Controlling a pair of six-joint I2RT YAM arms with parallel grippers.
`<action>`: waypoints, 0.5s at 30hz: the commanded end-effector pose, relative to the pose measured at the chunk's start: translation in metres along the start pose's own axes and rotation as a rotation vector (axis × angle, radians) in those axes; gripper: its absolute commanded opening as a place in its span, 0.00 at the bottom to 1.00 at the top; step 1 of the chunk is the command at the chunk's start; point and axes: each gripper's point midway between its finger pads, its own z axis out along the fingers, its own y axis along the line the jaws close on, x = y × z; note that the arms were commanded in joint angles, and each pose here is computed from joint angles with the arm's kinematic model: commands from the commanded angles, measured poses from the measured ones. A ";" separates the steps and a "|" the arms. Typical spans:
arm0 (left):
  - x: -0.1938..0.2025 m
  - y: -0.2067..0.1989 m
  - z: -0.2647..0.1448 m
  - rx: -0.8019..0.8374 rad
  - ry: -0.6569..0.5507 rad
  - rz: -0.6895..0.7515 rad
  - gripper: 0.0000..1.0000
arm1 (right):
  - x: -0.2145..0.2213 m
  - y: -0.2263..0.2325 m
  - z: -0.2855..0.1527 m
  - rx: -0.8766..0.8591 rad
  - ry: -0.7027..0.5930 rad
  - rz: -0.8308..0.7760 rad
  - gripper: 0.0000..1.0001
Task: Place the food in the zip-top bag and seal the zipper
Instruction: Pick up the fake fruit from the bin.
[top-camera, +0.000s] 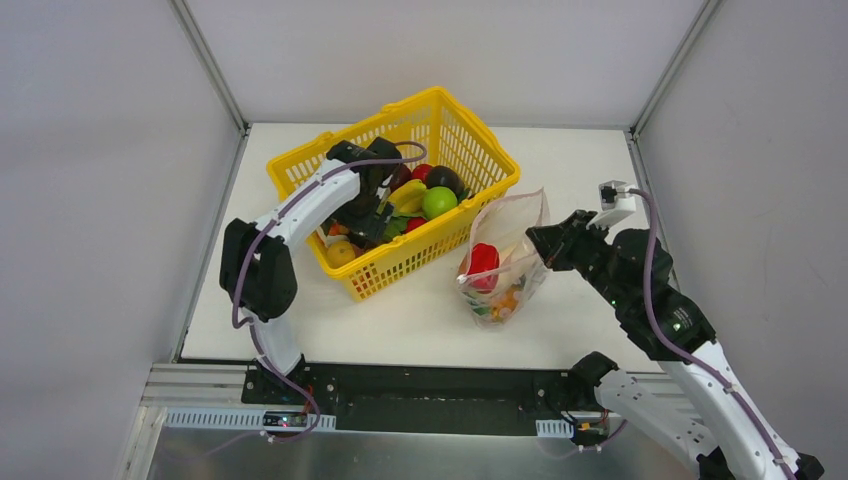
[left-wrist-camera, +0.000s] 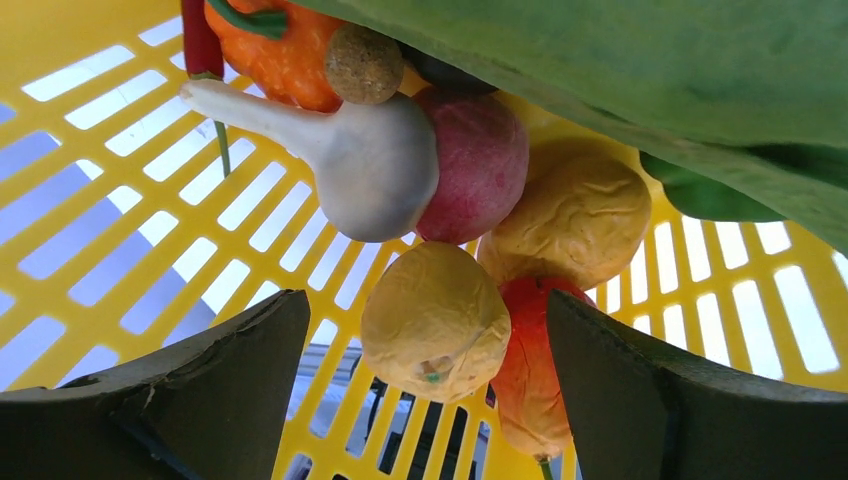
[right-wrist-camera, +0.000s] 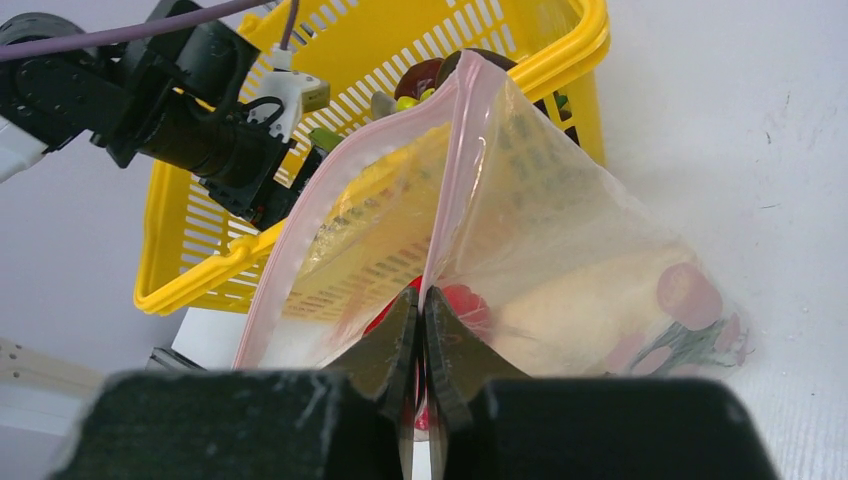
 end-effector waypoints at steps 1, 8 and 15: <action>0.018 0.015 0.004 -0.073 0.117 0.057 0.90 | -0.007 0.014 0.002 -0.068 -0.011 -0.045 0.07; 0.029 0.022 0.009 -0.133 0.198 0.078 0.86 | -0.007 0.014 0.001 -0.070 -0.013 -0.044 0.07; 0.029 0.021 0.017 -0.142 0.232 0.102 0.63 | -0.010 0.017 -0.004 -0.079 -0.022 -0.023 0.07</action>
